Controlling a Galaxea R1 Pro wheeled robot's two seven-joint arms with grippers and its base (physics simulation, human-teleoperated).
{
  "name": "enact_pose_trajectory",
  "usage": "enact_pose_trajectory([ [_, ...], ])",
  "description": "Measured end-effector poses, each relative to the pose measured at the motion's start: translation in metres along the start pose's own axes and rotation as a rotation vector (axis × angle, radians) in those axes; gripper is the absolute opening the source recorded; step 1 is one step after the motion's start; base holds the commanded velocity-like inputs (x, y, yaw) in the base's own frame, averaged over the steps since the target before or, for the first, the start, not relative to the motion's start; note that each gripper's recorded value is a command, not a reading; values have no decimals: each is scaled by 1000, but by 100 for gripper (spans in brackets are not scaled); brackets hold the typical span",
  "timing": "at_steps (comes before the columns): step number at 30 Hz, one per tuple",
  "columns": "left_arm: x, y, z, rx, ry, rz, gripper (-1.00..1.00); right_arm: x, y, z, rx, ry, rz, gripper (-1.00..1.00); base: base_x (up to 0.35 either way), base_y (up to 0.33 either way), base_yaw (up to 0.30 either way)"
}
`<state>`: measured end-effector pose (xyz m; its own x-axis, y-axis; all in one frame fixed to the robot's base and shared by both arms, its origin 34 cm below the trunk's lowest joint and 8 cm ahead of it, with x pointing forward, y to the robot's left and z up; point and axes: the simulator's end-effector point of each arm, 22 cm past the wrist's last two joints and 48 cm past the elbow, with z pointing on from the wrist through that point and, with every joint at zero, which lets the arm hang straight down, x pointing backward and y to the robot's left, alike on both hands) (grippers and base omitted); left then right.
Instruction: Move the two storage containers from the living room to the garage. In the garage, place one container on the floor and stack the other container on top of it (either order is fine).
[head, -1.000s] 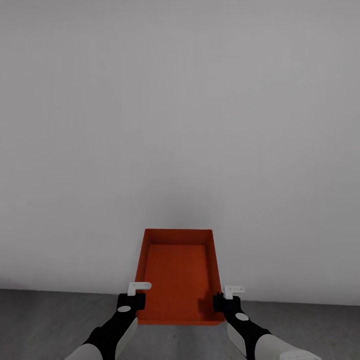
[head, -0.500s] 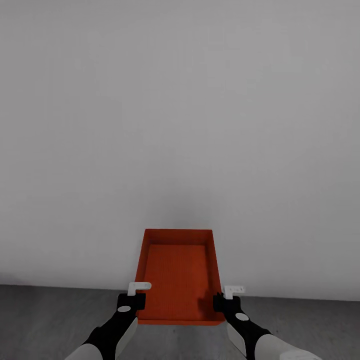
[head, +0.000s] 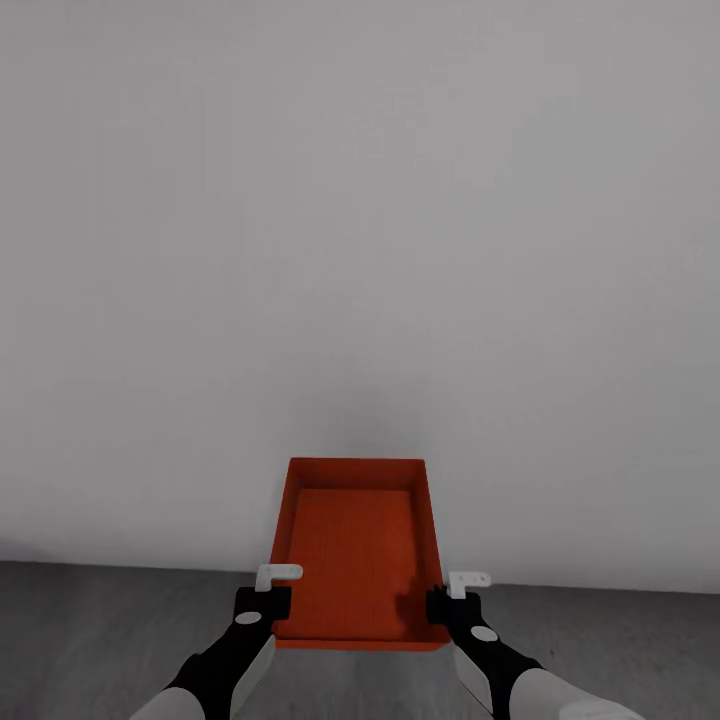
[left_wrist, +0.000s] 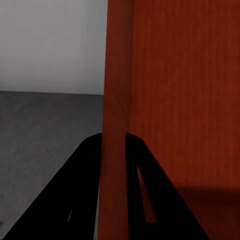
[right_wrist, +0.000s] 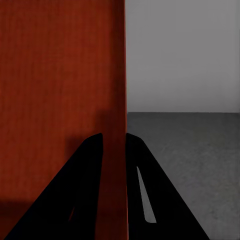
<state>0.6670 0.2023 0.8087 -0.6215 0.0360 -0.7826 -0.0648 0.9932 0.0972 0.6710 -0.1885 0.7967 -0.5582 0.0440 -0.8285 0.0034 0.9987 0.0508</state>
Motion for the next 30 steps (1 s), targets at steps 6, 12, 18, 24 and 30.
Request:
enact_pose_trajectory([
  [6, 5, 0, 2, 0, 13, 3, -100, 6, 0, 2, 1, 14, 0, -100, 0, 0, 0],
  [12, 10, -1, 4, 0, 23, 4, -100, 11, -1, 3, 1, 24, 0, -100, 0, 0, 0],
  [18, 16, -1, 6, 0, 35, 5, -100, 17, -1, 5, 1, 36, 0, -100, 0, 0, 0],
  [24, 22, -2, 8, 0, 46, 6, -100, 23, -2, 6, 2, 48, -1, -100, 0, 0, 0],
  [30, 27, -2, 9, 1, 55, 7, -100, 28, -2, 7, 2, 57, -1, -100, 0, 0, 0],
])
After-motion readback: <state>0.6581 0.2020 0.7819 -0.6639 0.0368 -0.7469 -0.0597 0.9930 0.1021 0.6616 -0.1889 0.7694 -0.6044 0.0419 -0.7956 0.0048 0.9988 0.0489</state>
